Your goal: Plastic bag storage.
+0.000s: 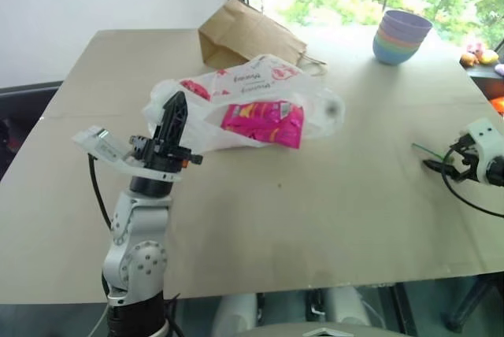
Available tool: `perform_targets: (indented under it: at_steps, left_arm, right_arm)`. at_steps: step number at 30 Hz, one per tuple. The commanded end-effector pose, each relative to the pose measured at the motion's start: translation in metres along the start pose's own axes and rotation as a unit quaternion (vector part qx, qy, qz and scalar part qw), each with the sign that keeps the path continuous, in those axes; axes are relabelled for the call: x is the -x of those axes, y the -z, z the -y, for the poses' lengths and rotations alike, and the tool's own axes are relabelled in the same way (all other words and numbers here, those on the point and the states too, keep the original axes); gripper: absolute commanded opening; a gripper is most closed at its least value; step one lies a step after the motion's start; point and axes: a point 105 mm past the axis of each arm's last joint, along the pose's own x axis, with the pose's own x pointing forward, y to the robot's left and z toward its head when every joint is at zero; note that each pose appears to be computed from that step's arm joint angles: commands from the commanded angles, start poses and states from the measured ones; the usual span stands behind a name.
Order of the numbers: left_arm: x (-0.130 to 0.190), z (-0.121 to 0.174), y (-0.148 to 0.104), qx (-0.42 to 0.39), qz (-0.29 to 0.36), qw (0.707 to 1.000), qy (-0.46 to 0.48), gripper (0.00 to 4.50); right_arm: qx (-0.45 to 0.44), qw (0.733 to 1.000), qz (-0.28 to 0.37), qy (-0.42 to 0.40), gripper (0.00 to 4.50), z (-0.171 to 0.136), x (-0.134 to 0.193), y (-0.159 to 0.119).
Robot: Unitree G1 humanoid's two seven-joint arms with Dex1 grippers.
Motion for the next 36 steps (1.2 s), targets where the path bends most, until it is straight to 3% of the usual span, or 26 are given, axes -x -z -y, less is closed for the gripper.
perform_targets:
  at_steps: [1, 4, 7, 13, 14, 18, 20, 22, 25, 27, 32, 36]
  left_arm:
    - [0.000, 0.010, -0.007, -0.013, 0.012, 1.000, 0.018, 0.00]
    - [0.000, 0.009, -0.007, -0.015, 0.011, 1.000, 0.018, 0.00]
    - [0.000, 0.009, -0.006, -0.015, 0.008, 1.000, 0.019, 0.00]
    - [0.001, 0.008, -0.004, -0.013, 0.003, 1.000, 0.019, 0.00]
    - [0.001, 0.007, -0.003, -0.012, 0.003, 1.000, 0.019, 0.00]
    - [0.001, 0.007, -0.003, -0.011, 0.002, 1.000, 0.019, 0.00]
    - [0.001, 0.008, -0.003, -0.010, 0.002, 1.000, 0.020, 0.00]
    - [0.001, 0.009, -0.003, -0.010, 0.001, 1.000, 0.022, 0.00]
    - [0.002, 0.011, -0.003, -0.010, -0.001, 1.000, 0.025, 0.00]
    - [0.003, 0.012, -0.004, -0.010, -0.001, 1.000, 0.026, 0.00]
    - [0.002, 0.016, -0.004, -0.009, 0.001, 1.000, 0.028, 0.00]
    - [0.002, 0.019, -0.006, -0.011, 0.008, 1.000, 0.028, 0.00]
  right_arm:
    - [-0.028, 1.000, 0.011, 0.006, 4.46, 0.008, 0.007, 0.000]
    - [-0.047, 0.999, 0.009, -0.002, 4.46, 0.005, 0.007, 0.003]
    - [-0.053, 0.999, 0.003, -0.006, 3.69, 0.004, 0.009, 0.006]
    - [-0.063, 0.998, 0.001, -0.013, 0.97, -0.002, 0.012, 0.010]
    - [-0.063, 0.998, 0.005, -0.014, 0.75, -0.002, 0.012, 0.009]
    - [-0.084, 0.993, 0.066, -0.045, 0.75, -0.012, 0.012, -0.016]
    - [-0.089, 0.982, 0.118, -0.115, 0.75, -0.038, 0.012, -0.043]
    - [-0.089, 0.960, 0.166, -0.207, 0.75, -0.073, 0.018, -0.070]
    - [-0.078, 0.899, 0.246, -0.355, 0.75, -0.142, 0.036, -0.125]
    - [-0.075, 0.867, 0.274, -0.409, 0.75, -0.173, 0.045, -0.150]
    - [-0.016, 0.846, 0.247, -0.472, 0.75, -0.250, 0.019, -0.167]
    - [0.087, 0.871, 0.210, -0.436, 0.75, -0.275, -0.026, -0.159]
